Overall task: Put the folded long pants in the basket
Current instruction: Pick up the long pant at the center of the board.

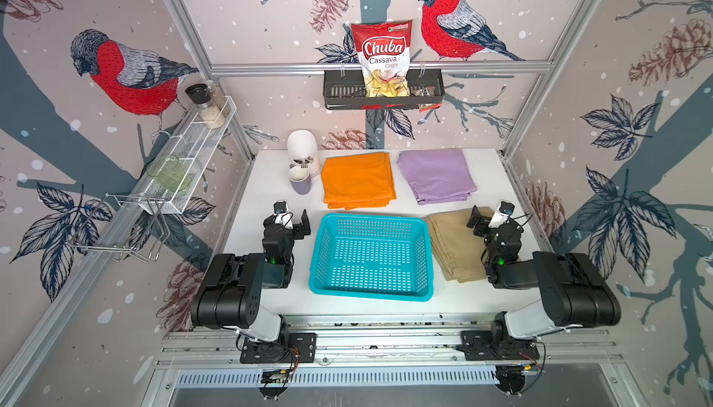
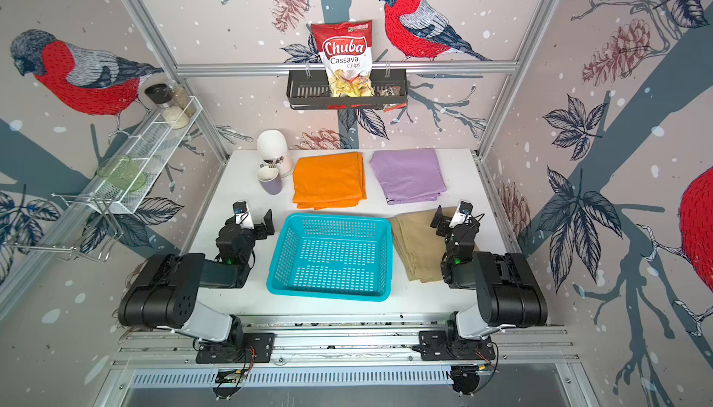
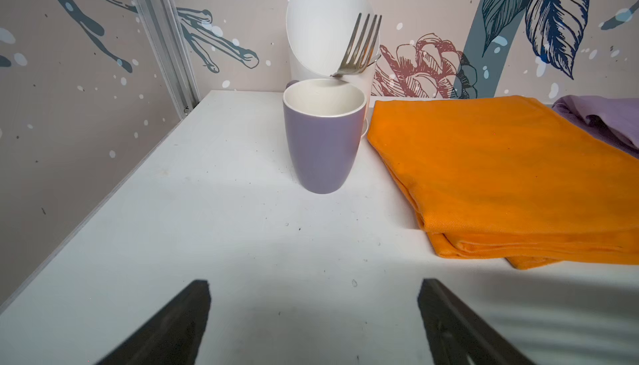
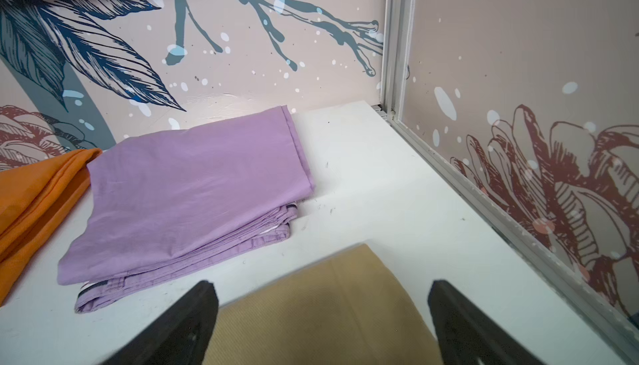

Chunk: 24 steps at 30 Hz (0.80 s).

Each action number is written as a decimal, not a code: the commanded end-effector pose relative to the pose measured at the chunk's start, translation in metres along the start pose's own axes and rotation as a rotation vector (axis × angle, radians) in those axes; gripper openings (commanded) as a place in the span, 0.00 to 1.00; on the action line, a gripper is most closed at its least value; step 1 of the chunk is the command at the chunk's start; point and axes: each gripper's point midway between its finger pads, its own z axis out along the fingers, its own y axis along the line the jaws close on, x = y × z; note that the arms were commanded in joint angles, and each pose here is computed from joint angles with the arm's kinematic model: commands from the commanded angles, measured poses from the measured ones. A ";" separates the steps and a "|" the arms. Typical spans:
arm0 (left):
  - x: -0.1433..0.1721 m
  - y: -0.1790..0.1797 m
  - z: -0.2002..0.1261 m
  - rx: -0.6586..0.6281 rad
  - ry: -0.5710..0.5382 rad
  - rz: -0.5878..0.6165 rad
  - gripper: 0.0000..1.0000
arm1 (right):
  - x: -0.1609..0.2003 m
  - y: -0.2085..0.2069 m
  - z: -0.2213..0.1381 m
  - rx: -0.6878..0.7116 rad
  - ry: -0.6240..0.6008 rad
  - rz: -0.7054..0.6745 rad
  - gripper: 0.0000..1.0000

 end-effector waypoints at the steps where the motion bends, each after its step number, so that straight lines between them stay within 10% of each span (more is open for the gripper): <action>1: -0.013 0.003 0.000 -0.014 -0.049 0.002 0.98 | -0.008 0.005 -0.001 -0.017 -0.029 -0.006 1.00; 21: -0.018 0.010 0.002 -0.062 -0.038 -0.015 0.98 | -0.018 0.002 0.003 0.054 -0.028 -0.019 1.00; 24: -0.023 0.016 0.021 -0.106 0.093 -0.020 0.98 | -0.028 0.009 0.016 0.097 0.067 -0.064 1.00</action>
